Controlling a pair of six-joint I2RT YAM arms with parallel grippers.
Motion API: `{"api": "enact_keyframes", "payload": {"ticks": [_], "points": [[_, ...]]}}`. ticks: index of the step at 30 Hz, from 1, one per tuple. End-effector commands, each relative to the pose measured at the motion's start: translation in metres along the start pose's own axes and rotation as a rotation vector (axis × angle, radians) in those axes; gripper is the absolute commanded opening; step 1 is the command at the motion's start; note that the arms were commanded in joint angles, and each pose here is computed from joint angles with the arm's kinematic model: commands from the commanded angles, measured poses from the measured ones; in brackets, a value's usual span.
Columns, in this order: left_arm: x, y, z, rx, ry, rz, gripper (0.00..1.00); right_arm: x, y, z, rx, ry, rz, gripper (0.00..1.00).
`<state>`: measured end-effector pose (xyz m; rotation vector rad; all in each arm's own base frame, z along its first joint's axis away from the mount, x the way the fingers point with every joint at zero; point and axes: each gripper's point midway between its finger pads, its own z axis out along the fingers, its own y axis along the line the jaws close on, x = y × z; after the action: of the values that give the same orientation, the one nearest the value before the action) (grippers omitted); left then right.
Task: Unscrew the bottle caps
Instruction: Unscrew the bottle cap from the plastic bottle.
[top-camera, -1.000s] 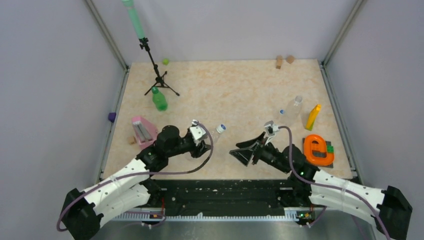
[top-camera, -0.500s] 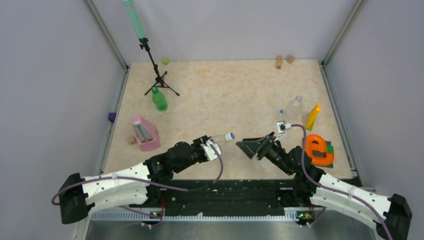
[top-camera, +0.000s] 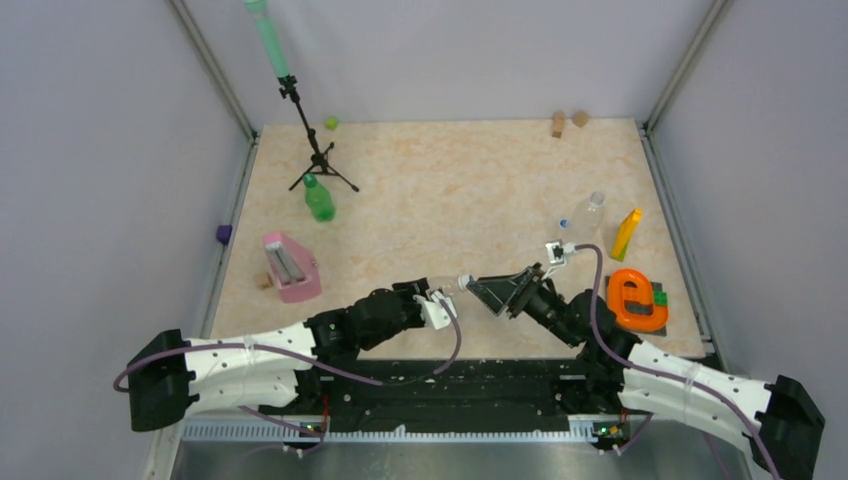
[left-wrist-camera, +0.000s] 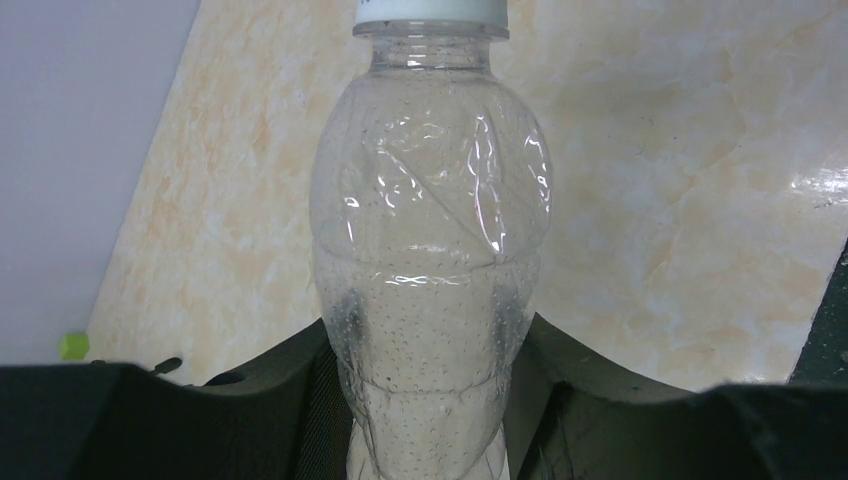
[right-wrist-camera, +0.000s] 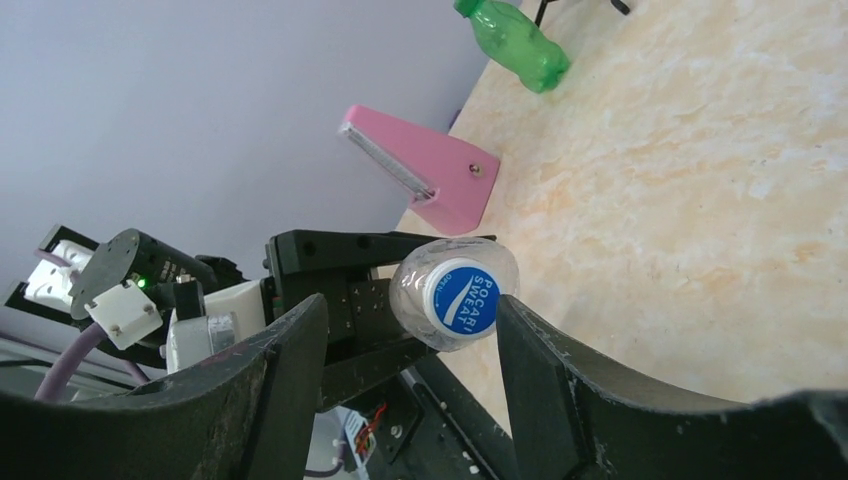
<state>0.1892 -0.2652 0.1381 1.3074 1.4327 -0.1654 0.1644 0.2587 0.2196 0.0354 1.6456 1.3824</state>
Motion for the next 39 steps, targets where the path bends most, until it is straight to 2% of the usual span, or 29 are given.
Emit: {"api": "enact_keyframes", "payload": {"ticks": [1,5,12,14,17,20,24,26,31,35,39], "points": [[-0.033,0.014,-0.001,-0.042,-0.109,-0.029,0.00,-0.010,0.005,0.002,-0.022,-0.032,0.039,0.61],[-0.036,0.012,-0.001,-0.031,-0.122,-0.029,0.00,-0.009,0.000,0.002,-0.019,-0.036,0.062,0.61],[-0.039,0.009,-0.002,-0.012,-0.135,-0.027,0.00,-0.002,-0.001,0.006,-0.026,0.005,0.053,0.50],[-0.039,0.009,-0.003,-0.010,-0.138,-0.028,0.00,-0.001,-0.002,0.007,-0.029,0.008,0.053,0.42],[-0.039,0.008,-0.003,-0.008,-0.136,-0.027,0.00,0.003,0.000,0.008,-0.044,0.025,0.050,0.39],[-0.038,0.008,-0.003,-0.009,-0.135,-0.029,0.00,0.003,-0.002,0.009,-0.039,0.029,0.046,0.31],[-0.039,0.006,-0.007,0.006,-0.139,-0.048,0.00,0.005,-0.006,0.009,-0.031,0.035,0.005,0.07],[-0.042,0.007,-0.011,-0.002,-0.151,-0.119,0.00,0.008,-0.011,0.009,-0.013,0.048,-0.030,0.00],[-0.053,0.000,-0.019,0.059,-0.251,-0.194,0.00,0.020,-0.022,0.006,-0.011,0.094,-0.134,0.00],[-0.064,-0.011,-0.027,0.272,-0.319,-0.307,0.00,0.036,-0.020,0.003,-0.076,0.170,-0.227,0.00],[-0.063,-0.016,-0.032,0.420,-0.326,-0.378,0.00,0.045,-0.024,0.001,-0.109,0.208,-0.316,0.00]]}}
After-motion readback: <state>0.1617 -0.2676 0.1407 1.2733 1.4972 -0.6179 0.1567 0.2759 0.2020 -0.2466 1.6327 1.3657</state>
